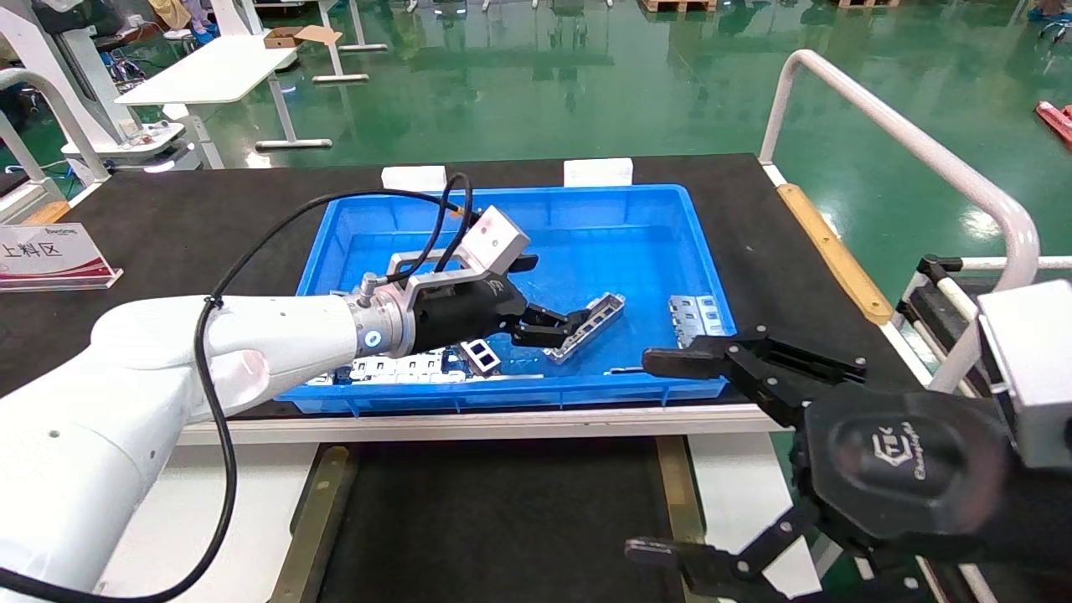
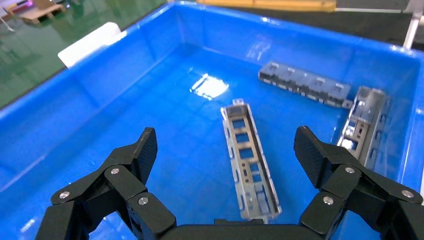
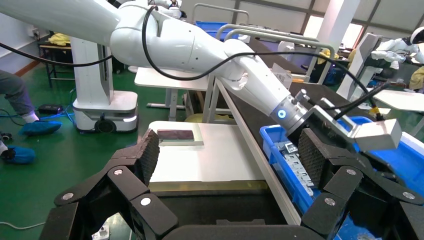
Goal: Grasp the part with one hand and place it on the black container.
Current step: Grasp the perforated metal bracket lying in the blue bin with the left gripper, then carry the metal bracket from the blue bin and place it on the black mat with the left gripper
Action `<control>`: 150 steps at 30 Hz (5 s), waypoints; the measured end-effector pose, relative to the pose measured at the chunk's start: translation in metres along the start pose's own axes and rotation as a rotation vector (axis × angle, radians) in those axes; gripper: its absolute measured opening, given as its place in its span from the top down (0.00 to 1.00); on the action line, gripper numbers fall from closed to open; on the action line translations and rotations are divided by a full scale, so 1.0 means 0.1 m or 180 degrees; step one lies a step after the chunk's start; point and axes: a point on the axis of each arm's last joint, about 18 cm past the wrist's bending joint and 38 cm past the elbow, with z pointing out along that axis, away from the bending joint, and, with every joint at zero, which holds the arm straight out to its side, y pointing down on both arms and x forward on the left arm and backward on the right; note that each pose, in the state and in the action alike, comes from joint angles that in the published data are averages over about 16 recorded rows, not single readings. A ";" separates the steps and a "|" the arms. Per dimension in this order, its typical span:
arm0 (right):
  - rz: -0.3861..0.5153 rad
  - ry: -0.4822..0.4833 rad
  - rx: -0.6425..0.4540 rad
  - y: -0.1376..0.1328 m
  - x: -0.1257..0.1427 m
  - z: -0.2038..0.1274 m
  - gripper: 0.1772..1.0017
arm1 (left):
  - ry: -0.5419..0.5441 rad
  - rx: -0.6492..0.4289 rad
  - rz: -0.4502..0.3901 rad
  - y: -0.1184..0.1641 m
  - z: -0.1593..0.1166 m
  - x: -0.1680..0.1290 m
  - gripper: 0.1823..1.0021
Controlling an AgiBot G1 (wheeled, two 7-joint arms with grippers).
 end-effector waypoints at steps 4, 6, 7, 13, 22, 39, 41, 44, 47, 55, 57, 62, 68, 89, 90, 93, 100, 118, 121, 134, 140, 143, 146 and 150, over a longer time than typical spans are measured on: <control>0.0000 0.0000 0.0000 0.00 0.00 0.00 0.00 | -0.0029 -0.0088 0.0012 0.07 0.07 0.04 0.00; 0.0000 0.0000 0.0000 0.00 0.00 0.00 0.00 | -0.0038 -0.0127 0.0013 0.11 0.09 0.07 0.00; 0.0000 0.0000 0.0000 0.00 0.00 0.00 0.00 | -0.0044 -0.0146 0.0014 0.13 0.10 0.08 0.00; 0.0000 0.0000 0.0000 0.00 0.00 0.00 0.00 | -0.0119 -0.0253 -0.0004 0.23 0.16 0.11 0.00; 0.0000 0.0000 0.0000 0.00 0.00 0.00 0.00 | -0.0223 -0.0361 -0.0061 0.35 0.22 0.16 0.01; 0.0000 0.0000 0.0000 0.00 0.00 0.00 0.15 | -0.0234 -0.0419 -0.0167 0.44 0.29 0.27 0.20; 0.0000 0.0000 0.0000 0.00 0.00 0.00 0.19 | -0.0242 -0.0416 -0.0181 0.44 0.29 0.27 0.24; 0.0000 0.0000 0.0000 0.00 0.00 0.00 0.26 | -0.0257 -0.0404 -0.0205 0.43 0.30 0.27 0.32; 0.0000 0.0000 0.0000 0.00 0.00 0.00 0.35 | -0.0276 -0.0374 -0.0236 0.41 0.30 0.26 0.41; 0.0000 0.0000 0.0000 0.00 0.00 0.00 0.58 | -0.0362 -0.0203 -0.0356 0.28 0.30 0.19 0.64; 0.0000 0.0000 0.0000 0.00 0.00 0.00 0.63 | -0.0413 -0.0147 -0.0394 0.24 0.29 0.14 0.69; 0.0000 0.0000 0.0000 0.00 0.00 0.00 0.76 | -0.0553 -0.0001 -0.0477 0.10 0.24 -0.02 0.75; 0.0000 0.0000 0.0000 0.00 0.00 0.00 0.87 | -0.0494 0.0187 -0.0541 -0.03 0.08 -0.14 0.77; 0.0000 0.0000 0.0000 0.00 0.00 0.00 0.98 | 0.1208 0.0724 -0.0686 0.64 -1.39 0.63 0.77; 0.0000 0.0000 0.0000 0.00 0.00 0.00 0.98 | 0.1215 0.0673 -0.0741 0.74 -1.44 0.68 0.77; 0.0000 0.0000 0.0000 0.00 0.00 0.00 0.98 | 0.1188 0.0483 -0.0921 1.06 -1.55 0.84 0.77; 0.0000 0.0000 0.0000 0.00 0.00 0.00 0.98 | 0.0829 -0.0036 -0.1341 1.79 -1.64 1.20 0.77; 0.0000 0.0000 0.0000 0.00 0.00 0.00 0.98 | -0.1060 -0.0452 -0.2372 2.52 -0.98 1.47 0.78; 0.0000 0.0000 0.0000 0.00 0.00 0.00 0.98 | -0.1289 -0.0461 -0.2558 2.54 -0.91 1.50 0.78; 0.0000 0.0000 0.0000 0.00 0.00 0.00 0.98 | -0.1697 -0.0530 -0.3044 2.53 -0.73 1.65 0.78; 0.0000 0.0000 0.0000 0.00 0.00 0.00 0.98 | -0.1719 -0.0558 -0.3147 2.50 -0.68 1.70 0.77; 0.0000 0.0000 0.0000 0.00 0.00 0.00 0.97 | -0.1718 -0.0561 -0.3185 2.49 -0.65 1.72 0.76; 0.0000 0.0000 0.0000 0.00 0.00 0.00 0.96 | -0.1708 -0.0558 -0.3205 2.46 -0.64 1.74 0.74; 0.0000 0.0000 0.0000 0.00 0.00 0.00 0.92 | -0.1674 -0.0538 -0.3189 2.43 -0.66 1.73 0.71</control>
